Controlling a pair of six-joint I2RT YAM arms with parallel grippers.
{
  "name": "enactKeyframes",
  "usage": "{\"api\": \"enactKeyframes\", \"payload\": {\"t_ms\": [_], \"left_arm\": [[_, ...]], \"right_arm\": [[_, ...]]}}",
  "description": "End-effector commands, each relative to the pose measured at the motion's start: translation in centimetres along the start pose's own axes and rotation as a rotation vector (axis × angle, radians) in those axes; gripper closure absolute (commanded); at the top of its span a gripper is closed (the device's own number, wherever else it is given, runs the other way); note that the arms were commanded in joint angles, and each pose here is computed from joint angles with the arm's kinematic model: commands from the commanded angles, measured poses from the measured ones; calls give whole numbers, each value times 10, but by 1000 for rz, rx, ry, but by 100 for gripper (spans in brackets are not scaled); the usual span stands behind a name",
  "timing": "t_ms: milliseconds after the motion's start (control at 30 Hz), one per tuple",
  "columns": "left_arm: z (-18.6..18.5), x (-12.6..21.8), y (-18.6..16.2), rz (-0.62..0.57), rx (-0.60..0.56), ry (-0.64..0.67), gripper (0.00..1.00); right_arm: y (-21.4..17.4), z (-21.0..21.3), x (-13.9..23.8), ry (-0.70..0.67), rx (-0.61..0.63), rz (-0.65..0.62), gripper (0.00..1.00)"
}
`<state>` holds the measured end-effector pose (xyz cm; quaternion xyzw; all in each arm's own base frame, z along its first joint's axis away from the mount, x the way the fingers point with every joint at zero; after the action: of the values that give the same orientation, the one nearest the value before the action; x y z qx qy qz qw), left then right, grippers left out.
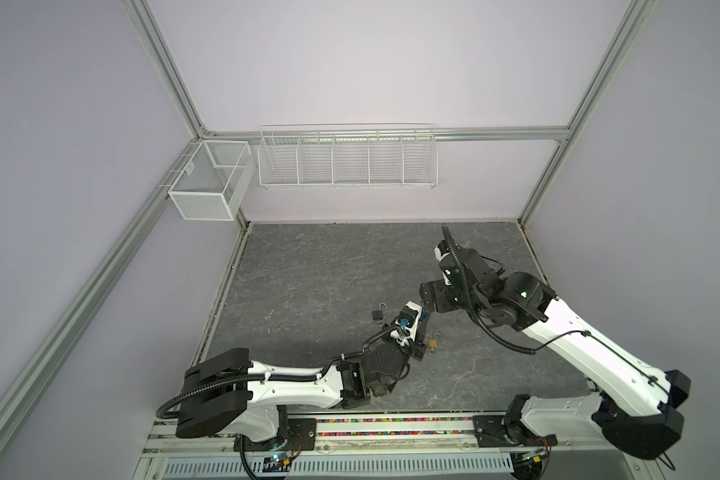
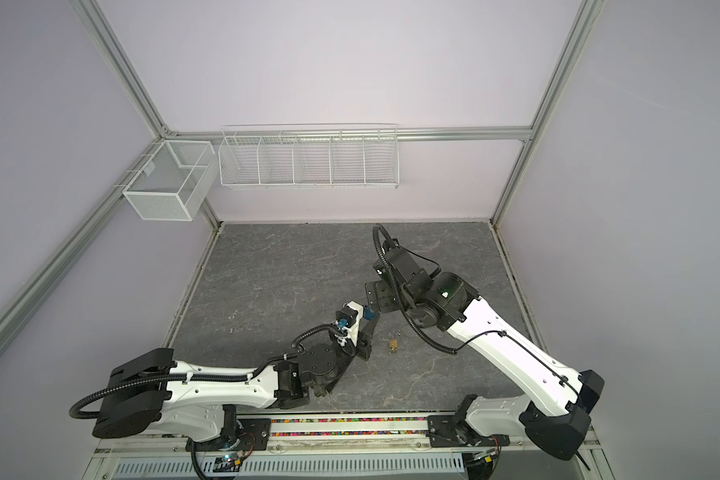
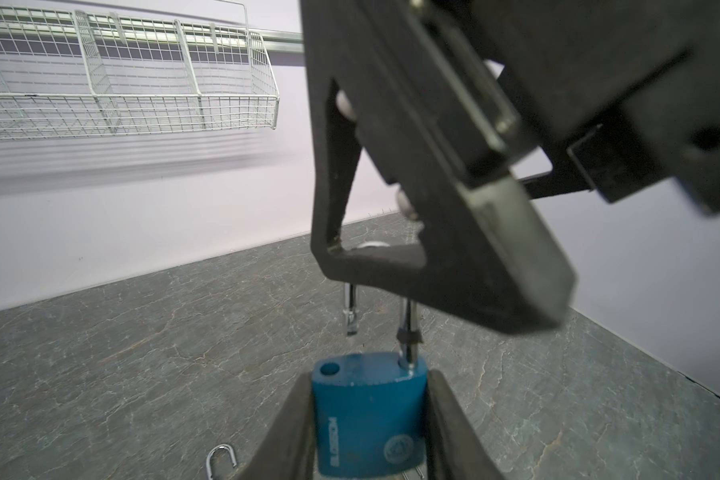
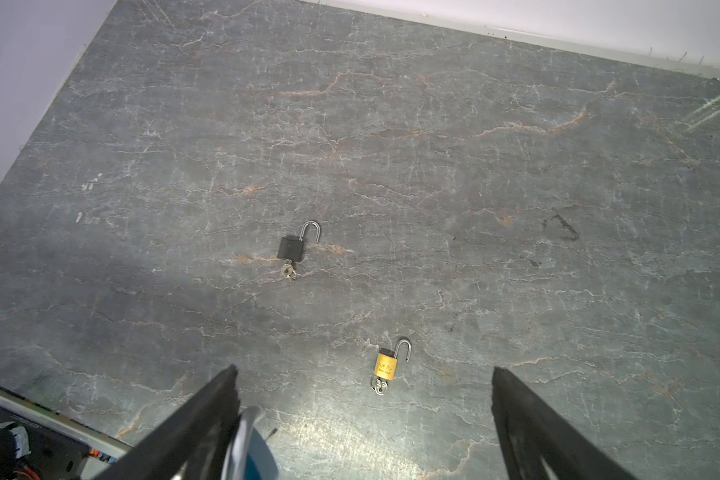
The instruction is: Unlock with the key
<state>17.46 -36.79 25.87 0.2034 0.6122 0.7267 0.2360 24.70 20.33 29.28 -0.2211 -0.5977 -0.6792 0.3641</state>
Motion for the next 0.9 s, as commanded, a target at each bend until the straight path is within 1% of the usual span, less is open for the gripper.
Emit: {"api": "enactKeyframes", "payload": {"t_ms": [0, 133, 167, 267, 367, 567, 633, 733, 867], "left_arm": [[9, 5, 19, -44, 7, 32, 100], [13, 6, 17, -39, -8, 47, 100], [14, 7, 17, -38, -8, 48, 100], [12, 10, 16, -53, -5, 24, 100], [8, 11, 16, -54, -29, -12, 100], [13, 14, 18, -59, -30, 0, 100], [14, 14, 18, -59, -27, 4, 100], [16, 14, 18, -61, -19, 15, 100], [16, 14, 19, -63, -4, 16, 100]], "right_arm": [[-1, -12, 2, -53, 23, 17, 4], [-1, -18, 3, -79, 35, 34, 4], [-1, -19, 3, -79, 37, 40, 3], [-3, -21, 4, -70, 49, 65, 2], [-4, -25, 6, -83, 60, 90, 2], [-6, -32, 11, -103, 89, 117, 2], [-9, -29, 12, -75, 91, 126, 2], [-15, -18, 13, 13, 103, 143, 2], [-15, -11, 22, 88, 102, 126, 2]]}}
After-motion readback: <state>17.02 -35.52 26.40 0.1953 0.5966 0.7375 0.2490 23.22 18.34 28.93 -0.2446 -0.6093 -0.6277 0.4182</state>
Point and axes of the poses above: each gripper's point midway between its finger pads, its own x axis back along the fingers, its own z axis along the line the jaws close on, y = z × x, the point moved 1 cm from there along x, back along the fingers, and after that the axes turned 12 degrees about -x, right-handed, at the moved point
